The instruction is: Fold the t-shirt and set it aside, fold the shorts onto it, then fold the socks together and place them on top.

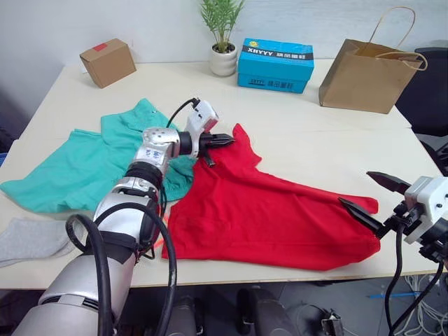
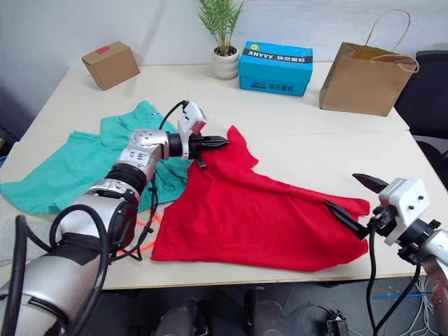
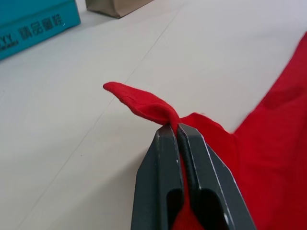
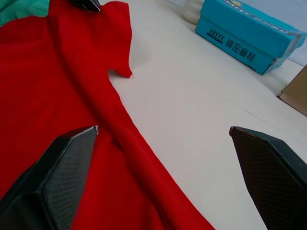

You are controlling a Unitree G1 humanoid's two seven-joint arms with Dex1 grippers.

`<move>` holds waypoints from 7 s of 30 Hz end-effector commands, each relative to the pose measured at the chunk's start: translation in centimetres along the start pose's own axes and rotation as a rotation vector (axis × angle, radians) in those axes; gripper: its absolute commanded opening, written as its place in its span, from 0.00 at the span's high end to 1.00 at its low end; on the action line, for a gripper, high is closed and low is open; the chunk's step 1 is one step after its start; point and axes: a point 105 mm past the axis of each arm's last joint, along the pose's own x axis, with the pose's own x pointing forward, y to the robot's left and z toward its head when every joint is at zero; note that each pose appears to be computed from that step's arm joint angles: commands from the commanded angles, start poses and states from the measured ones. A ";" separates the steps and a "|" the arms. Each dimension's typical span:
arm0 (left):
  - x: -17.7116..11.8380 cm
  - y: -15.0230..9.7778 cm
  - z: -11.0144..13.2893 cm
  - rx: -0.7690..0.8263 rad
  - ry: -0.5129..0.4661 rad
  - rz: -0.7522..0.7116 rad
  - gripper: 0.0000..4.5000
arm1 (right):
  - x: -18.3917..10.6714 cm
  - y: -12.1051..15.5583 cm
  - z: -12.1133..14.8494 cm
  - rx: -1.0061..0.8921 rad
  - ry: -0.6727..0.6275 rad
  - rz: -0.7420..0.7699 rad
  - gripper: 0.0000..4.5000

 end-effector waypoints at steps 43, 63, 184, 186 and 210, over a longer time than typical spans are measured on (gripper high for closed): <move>-8.5 -9.1 -5.0 0.976 -0.025 -0.547 1.00 | -1.5 0.4 -3.4 0.064 0.073 -0.019 0.00; -12.5 -5.9 -2.8 0.355 0.127 -0.438 0.23 | -2.4 0.6 -4.0 0.147 0.110 0.023 0.00; -12.2 -14.0 -5.8 0.632 0.249 -0.562 0.99 | -0.4 3.3 -5.8 0.200 0.150 0.151 0.00; -12.2 -14.0 -5.5 0.601 0.232 -0.547 0.99 | -0.4 3.3 -5.9 0.202 0.153 0.151 0.00; -10.8 -12.0 -0.4 0.031 -0.049 -0.216 0.14 | 3.3 -7.1 -5.4 0.280 0.427 0.169 0.00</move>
